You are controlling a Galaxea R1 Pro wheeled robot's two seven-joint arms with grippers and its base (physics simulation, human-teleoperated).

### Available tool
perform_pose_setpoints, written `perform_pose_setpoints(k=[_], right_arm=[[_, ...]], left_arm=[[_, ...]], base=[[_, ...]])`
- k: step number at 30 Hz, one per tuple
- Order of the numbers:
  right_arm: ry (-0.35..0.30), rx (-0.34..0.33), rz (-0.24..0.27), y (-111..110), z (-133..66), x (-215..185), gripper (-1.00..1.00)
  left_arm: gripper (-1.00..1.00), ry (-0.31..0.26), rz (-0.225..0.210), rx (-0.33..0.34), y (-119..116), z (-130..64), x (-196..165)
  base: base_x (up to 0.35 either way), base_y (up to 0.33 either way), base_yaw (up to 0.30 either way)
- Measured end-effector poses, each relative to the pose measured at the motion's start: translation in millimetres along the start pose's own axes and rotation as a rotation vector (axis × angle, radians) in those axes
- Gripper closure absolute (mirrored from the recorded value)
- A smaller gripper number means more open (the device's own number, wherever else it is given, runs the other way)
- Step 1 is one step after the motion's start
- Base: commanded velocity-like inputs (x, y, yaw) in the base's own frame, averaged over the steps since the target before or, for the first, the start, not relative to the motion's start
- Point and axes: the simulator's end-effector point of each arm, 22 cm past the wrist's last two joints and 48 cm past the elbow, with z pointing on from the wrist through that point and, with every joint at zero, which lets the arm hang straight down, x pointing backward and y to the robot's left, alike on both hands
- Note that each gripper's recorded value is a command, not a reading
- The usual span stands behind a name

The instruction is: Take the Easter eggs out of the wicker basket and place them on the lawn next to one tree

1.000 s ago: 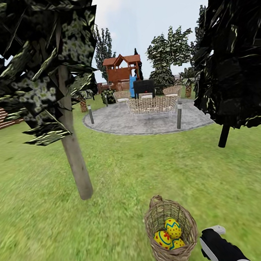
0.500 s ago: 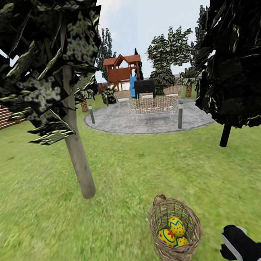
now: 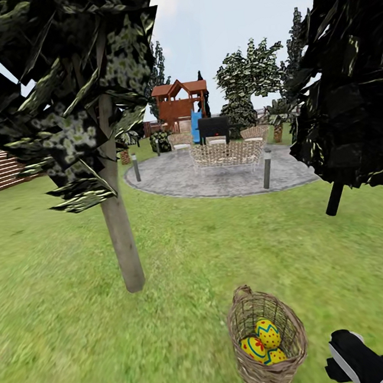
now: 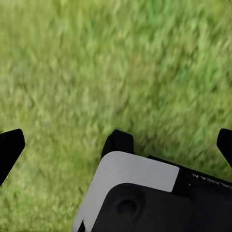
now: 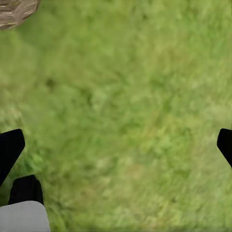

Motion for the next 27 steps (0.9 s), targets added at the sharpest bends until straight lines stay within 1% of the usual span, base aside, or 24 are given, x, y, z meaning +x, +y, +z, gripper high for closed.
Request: perform_pose_setpoints(k=[3, 7, 15, 20, 27], right_arm=[[0.000, 0.000, 0.000, 0.0, -0.1, -0.1, -1.00], [-0.001, -0.001, -0.002, 0.9, -0.4, -0.1, -1.00], [-0.002, -0.001, -0.003, 1.3, -0.3, -0.5, -1.00], [-0.003, -0.001, -0.002, 1.4, -0.6, -0.5, -1.00], [-0.004, -0.004, -0.008, 4.8, -1.1, -0.7, -1.00]], left_arm=[[-1.00, 0.001, 0.000, 0.001, -0.6, 0.4, 0.6], [-1.00, -0.003, 0.000, 0.003, -2.7, 1.1, 0.8], [-1.00, -0.008, 0.002, 0.002, -3.3, 2.1, 0.5], [-1.00, -0.008, 0.000, 0.004, -3.2, 1.8, 0.6], [-1.00, -0.010, -0.001, 0.000, -0.4, 1.1, -0.5]], base=[[0.057, 0.323, 0.000], [0.172, 0.253, 0.000], [0.079, 0.062, 0.000], [0.264, 0.099, 0.000], [0.314, 0.168, 0.000]])
